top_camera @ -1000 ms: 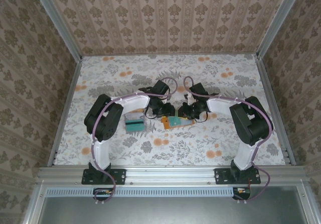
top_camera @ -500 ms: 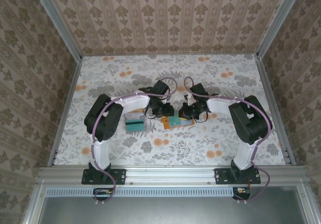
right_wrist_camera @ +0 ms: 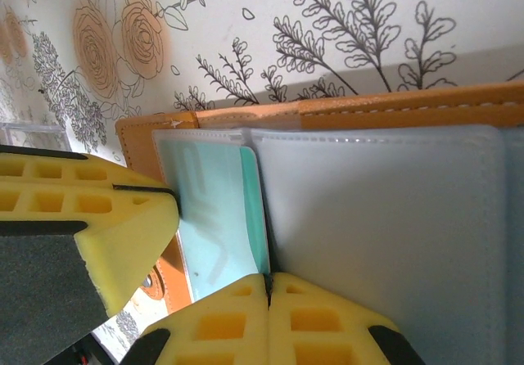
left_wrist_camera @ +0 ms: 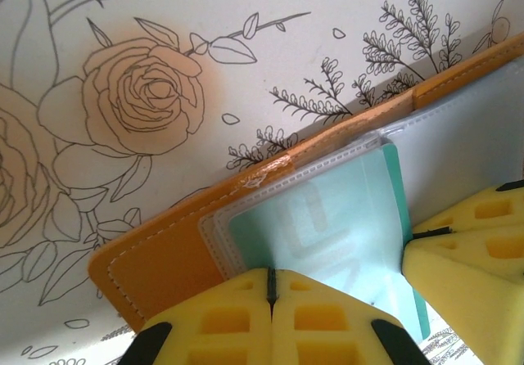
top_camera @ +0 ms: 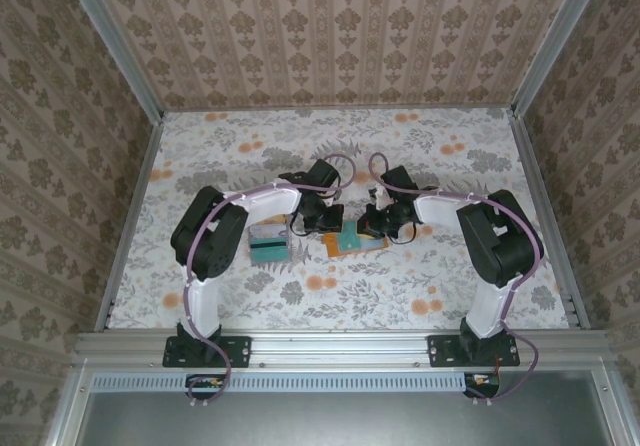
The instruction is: Take the credit cards out of the card holder
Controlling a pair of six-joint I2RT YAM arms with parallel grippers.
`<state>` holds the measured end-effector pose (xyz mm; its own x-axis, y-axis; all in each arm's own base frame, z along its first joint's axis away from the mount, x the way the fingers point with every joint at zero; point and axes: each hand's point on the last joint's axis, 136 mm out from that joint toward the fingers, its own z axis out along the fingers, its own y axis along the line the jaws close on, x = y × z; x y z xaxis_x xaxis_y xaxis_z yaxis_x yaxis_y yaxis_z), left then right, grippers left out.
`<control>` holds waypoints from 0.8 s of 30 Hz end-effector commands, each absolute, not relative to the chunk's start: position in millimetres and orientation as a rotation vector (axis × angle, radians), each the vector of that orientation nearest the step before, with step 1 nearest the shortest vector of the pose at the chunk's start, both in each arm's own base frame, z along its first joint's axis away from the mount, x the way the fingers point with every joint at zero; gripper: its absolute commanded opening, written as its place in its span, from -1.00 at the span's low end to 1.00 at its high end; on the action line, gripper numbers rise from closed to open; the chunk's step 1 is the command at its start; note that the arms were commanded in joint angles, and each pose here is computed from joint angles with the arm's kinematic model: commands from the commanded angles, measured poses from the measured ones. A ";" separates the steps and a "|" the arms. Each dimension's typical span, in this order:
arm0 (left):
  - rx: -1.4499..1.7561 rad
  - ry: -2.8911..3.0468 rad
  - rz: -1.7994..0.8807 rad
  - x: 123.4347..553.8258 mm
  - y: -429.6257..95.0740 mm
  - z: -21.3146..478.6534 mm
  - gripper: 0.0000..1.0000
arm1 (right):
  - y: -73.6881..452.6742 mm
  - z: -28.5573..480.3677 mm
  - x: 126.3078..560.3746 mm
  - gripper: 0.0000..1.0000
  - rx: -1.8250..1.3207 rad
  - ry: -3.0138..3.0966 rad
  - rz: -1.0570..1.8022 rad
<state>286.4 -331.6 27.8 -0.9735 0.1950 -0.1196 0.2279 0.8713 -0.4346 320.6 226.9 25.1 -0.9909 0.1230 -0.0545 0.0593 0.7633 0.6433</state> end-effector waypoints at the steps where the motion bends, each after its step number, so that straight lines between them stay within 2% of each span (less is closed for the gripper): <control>1: 0.354 3.042 -0.578 278.8 -317.9 8.1 -1.00 | 217.0 18.8 313.7 -0.96 0.172 2.890 1.023; 17: 0.359 3.047 -0.559 277.5 -314.3 6.8 -1.00 | 201.0 23.6 316.9 -1.00 0.213 2.869 1.026; 24: 0.369 2.991 -0.593 283.8 -319.6 24.7 -1.00 | 201.5 22.7 317.6 -1.00 0.221 2.865 1.037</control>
